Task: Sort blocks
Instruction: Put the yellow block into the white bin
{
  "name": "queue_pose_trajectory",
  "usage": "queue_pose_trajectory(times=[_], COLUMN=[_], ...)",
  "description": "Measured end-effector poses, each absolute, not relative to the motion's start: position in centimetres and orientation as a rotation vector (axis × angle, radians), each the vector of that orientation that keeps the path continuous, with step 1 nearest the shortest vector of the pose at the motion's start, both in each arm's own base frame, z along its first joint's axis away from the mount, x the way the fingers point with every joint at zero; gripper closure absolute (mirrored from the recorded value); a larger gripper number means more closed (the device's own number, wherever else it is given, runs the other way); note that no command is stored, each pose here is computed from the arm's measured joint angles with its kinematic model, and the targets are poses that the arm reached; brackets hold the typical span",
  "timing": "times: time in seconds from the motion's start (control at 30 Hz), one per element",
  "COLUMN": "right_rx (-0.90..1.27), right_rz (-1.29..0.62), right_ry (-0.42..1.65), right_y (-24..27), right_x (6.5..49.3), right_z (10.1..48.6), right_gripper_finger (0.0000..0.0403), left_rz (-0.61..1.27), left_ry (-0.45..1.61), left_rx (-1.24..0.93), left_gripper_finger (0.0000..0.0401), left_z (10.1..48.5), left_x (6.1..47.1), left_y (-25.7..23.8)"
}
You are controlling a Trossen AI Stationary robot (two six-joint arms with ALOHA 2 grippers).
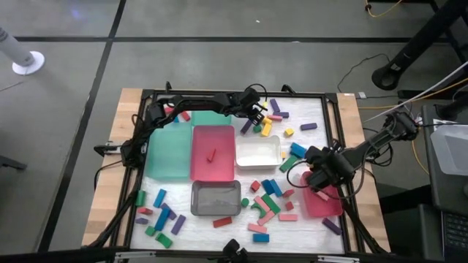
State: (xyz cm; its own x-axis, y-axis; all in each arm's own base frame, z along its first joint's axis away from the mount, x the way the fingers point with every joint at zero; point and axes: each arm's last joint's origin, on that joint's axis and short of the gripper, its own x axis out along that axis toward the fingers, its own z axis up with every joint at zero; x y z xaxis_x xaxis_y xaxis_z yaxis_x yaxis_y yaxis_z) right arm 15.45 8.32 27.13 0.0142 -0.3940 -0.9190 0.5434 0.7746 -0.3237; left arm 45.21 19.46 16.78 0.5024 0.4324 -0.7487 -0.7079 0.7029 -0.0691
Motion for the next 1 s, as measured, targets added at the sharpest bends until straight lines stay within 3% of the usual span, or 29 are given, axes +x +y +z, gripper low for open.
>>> queue_pose_trajectory(times=[0.73,1.0], right_rx=[-0.046,-0.047], right_rz=[-0.758,-0.613], right_ry=[1.416,1.417], right_y=[2.7,-1.8], right_x=[17.8,19.8], right_z=[27.2,27.0], right_gripper_finger=[0.0238,0.0238], left_rz=[0.669,0.615], left_ry=[0.776,0.741], left_rx=[-0.397,-0.322], left_gripper_finger=[0.0233,0.0233], left_z=[17.2,19.7], left_x=[45.2,44.9], left_y=[19.3,19.1])
